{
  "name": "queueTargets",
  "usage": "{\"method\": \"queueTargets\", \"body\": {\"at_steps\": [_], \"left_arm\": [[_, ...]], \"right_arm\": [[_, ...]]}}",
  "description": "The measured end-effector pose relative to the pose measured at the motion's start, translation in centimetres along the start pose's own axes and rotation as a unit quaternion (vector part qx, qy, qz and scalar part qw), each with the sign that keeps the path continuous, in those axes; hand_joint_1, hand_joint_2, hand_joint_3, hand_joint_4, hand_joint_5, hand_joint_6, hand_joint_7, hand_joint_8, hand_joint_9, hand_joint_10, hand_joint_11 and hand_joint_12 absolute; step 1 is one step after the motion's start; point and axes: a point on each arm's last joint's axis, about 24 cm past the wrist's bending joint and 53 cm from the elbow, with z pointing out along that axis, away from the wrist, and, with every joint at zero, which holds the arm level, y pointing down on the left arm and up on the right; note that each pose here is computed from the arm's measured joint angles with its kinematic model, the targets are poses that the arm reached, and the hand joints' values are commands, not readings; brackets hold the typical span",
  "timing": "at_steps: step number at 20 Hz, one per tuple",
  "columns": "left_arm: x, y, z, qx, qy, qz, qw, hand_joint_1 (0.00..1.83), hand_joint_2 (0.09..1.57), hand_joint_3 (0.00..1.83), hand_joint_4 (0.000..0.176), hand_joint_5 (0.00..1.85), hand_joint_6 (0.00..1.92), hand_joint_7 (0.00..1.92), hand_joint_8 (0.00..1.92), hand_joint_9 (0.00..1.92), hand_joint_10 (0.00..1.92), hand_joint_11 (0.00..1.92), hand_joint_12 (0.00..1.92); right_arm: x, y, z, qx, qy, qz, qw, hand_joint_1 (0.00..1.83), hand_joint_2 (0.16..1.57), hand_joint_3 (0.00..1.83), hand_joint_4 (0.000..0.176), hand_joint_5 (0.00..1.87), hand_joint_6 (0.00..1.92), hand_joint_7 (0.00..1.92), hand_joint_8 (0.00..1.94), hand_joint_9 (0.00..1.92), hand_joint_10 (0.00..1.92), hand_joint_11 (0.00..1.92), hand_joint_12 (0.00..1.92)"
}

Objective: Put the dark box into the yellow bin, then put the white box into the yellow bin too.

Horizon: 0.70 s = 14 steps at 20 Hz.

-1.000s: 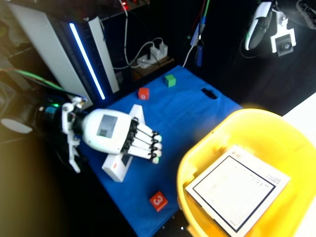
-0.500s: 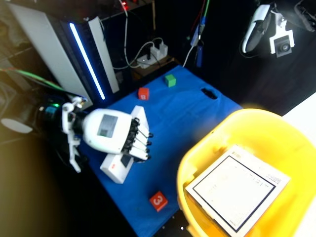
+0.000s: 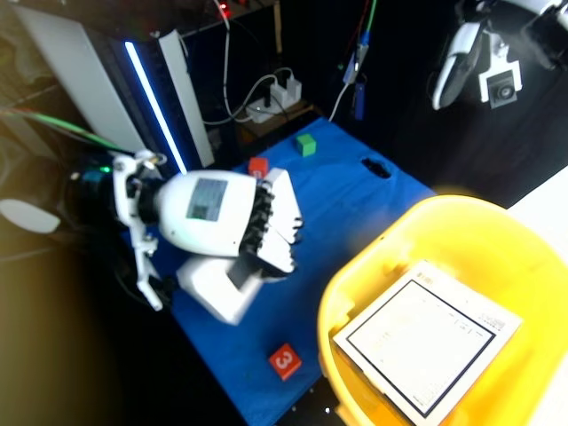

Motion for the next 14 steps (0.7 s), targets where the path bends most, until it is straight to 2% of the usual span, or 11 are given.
{"method": "queueTargets", "body": {"at_steps": [1, 2, 3, 5, 6, 8, 9, 10, 11, 13, 14], "left_arm": [[0.0, 0.0, 0.0, 0.000, -0.001, 0.000, 1.0000, 0.98, 0.74, 0.00, 0.072, 0.20, 0.01, 0.19, 0.00, 0.10, 0.01, 0.07, 0.07], [0.0, 0.1, 0.0, -0.001, -0.001, 0.000, 1.0000, 1.01, 0.74, 0.00, 0.065, 0.21, 0.01, 0.16, 0.00, 0.09, 0.00, 0.05, 0.07], [0.3, 0.2, 0.0, -0.003, 0.001, 0.001, 1.0000, 1.01, 0.75, 0.00, 0.076, 0.20, 0.00, 0.15, 0.00, 0.08, 0.00, 0.02, 0.06], [1.0, 0.7, 0.1, -0.008, 0.007, -0.001, 0.9999, 1.04, 0.77, 0.00, 0.064, 0.17, 0.00, 0.12, 0.00, 0.06, 0.00, 0.00, 0.02], [1.4, 0.8, 0.2, -0.010, 0.011, -0.001, 0.9999, 1.00, 0.76, 0.00, 0.091, 0.18, 0.00, 0.11, 0.00, 0.06, 0.00, 0.02, 0.01], [1.6, 0.8, 0.3, -0.009, 0.012, -0.001, 0.9999, 0.99, 0.77, 0.00, 0.082, 0.17, 0.00, 0.11, 0.00, 0.07, 0.00, 0.02, 0.02], [1.6, 0.8, 0.3, -0.009, 0.012, -0.002, 0.9999, 1.01, 0.77, 0.00, 0.079, 0.16, 0.00, 0.10, 0.00, 0.06, 0.00, 0.01, 0.01], [1.6, 0.8, 0.3, -0.009, 0.011, -0.002, 0.9999, 1.03, 0.77, 0.00, 0.098, 0.14, 0.00, 0.10, 0.00, 0.03, 0.00, 0.00, 0.00], [1.6, 0.8, 0.3, -0.009, 0.011, -0.002, 0.9999, 1.03, 0.78, 0.01, 0.099, 0.14, 0.00, 0.10, 0.00, 0.03, 0.00, 0.00, 0.00], [1.8, 1.0, 0.2, -0.010, 0.013, -0.003, 0.9999, 1.06, 0.82, 0.02, 0.066, 0.10, 0.00, 0.10, 0.00, 0.02, 0.00, 0.00, 0.00], [1.8, 1.0, 0.1, -0.010, 0.014, -0.002, 0.9999, 1.06, 0.82, 0.02, 0.055, 0.10, 0.00, 0.10, 0.00, 0.03, 0.00, 0.00, 0.00]], "right_arm": [[-0.4, 0.4, 0.2, -0.007, -0.005, -0.003, 1.0000, 1.26, 1.14, 0.00, 0.000, 1.04, 0.62, 0.90, 1.39, 0.83, 1.59, 0.72, 1.80], [-1.0, 1.3, 0.5, -0.019, -0.012, -0.008, 0.9997, 1.28, 1.10, 0.00, 0.000, 1.07, 0.60, 1.01, 1.21, 0.89, 1.36, 0.72, 1.68], [-1.5, 2.0, 0.9, -0.028, -0.017, -0.014, 0.9993, 1.28, 1.07, 0.00, 0.000, 1.08, 0.65, 1.12, 0.97, 0.98, 1.13, 0.75, 1.53], [-2.3, 3.1, 1.3, -0.042, -0.026, -0.022, 0.9985, 1.29, 1.05, 0.00, 0.000, 1.13, 0.55, 1.17, 0.90, 1.02, 0.97, 0.72, 1.51], [-2.9, 3.6, 1.6, -0.049, -0.030, -0.029, 0.9979, 1.29, 1.03, 0.00, 0.000, 1.19, 0.43, 1.22, 0.81, 1.09, 1.05, 0.88, 1.49], [-4.0, 4.5, 2.1, -0.058, -0.043, -0.043, 0.9965, 1.30, 1.03, 0.00, 0.000, 1.21, 0.38, 1.21, 0.82, 1.10, 1.06, 0.88, 1.50], [-4.5, 4.9, 2.2, -0.061, -0.048, -0.048, 0.9958, 1.22, 1.02, 0.00, 0.000, 1.22, 0.53, 1.11, 1.14, 1.03, 1.48, 0.89, 1.82], [-5.0, 5.2, 2.3, -0.065, -0.054, -0.057, 0.9948, 1.20, 1.03, 0.00, 0.000, 1.18, 0.62, 1.05, 1.18, 0.96, 1.60, 0.86, 1.85], [-5.4, 5.6, 2.5, -0.067, -0.059, -0.064, 0.9939, 1.19, 1.03, 0.00, 0.000, 1.16, 0.66, 1.02, 1.12, 0.93, 1.55, 0.82, 1.83], [-5.7, 6.0, 2.9, -0.071, -0.063, -0.072, 0.9929, 1.28, 1.05, 0.00, 0.000, 1.15, 0.50, 1.14, 0.96, 0.96, 1.39, 0.84, 1.70], [-5.9, 6.1, 3.1, -0.072, -0.065, -0.074, 0.9925, 1.21, 1.04, 0.00, 0.000, 1.16, 0.63, 1.02, 1.40, 0.96, 1.76, 0.94, 1.88]]}}
